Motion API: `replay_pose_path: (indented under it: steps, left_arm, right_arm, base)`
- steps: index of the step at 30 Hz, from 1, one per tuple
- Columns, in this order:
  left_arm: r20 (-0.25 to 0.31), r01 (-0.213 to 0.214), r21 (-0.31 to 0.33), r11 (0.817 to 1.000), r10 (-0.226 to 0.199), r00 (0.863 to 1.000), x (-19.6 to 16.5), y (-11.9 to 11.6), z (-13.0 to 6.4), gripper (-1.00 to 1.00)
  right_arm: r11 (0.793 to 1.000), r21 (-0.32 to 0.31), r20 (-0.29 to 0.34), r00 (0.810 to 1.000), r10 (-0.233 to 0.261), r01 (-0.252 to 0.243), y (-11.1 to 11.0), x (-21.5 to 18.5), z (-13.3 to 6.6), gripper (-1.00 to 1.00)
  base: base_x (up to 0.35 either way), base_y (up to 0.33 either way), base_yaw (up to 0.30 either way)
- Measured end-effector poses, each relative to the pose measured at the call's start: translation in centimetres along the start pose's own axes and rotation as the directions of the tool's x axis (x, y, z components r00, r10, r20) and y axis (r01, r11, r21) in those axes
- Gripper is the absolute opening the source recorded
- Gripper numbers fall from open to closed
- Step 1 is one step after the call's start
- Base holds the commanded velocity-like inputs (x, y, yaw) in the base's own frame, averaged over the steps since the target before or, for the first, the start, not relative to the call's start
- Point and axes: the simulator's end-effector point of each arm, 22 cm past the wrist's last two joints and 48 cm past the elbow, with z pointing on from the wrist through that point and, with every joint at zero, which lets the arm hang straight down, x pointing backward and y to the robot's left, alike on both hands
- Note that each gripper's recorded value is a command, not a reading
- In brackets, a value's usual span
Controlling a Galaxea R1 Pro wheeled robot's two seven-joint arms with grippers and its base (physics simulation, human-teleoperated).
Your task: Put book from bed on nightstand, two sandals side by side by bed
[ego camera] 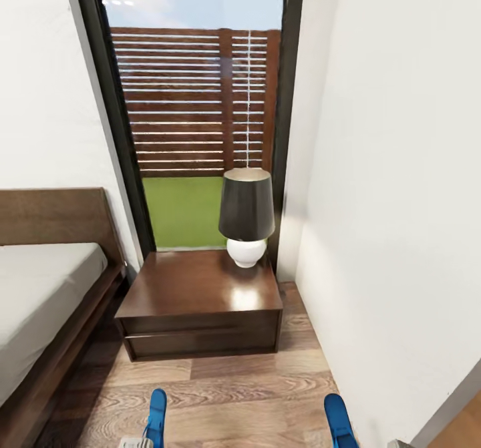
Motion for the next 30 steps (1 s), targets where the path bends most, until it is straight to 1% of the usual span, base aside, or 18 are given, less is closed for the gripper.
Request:
replay_pose_path:
  steps: [7,12,30]
  left_arm:
    - [0.000,0.002,0.004,1.000,-0.002,1.000,0.05,-0.32,0.17,-1.00]
    - [0.000,0.002,0.003,1.000,-0.002,1.000,0.04,-0.32,0.19,-1.00]
    - [0.001,0.001,0.003,1.000,-0.001,1.000,0.00,-0.34,0.19,-1.00]
  right_arm:
    - [1.000,0.001,0.000,1.000,0.000,0.000,-0.02,-0.01,0.00,-1.00]
    - [1.000,0.001,0.000,1.000,0.000,0.000,-0.03,-0.01,0.00,-1.00]
    - [1.000,0.001,0.000,1.000,0.000,0.000,-0.03,-0.01,0.00,-1.00]
  base:
    - [0.005,-0.004,0.282]
    - [0.000,-0.098,0.286]
    - [0.000,-0.007,0.286]
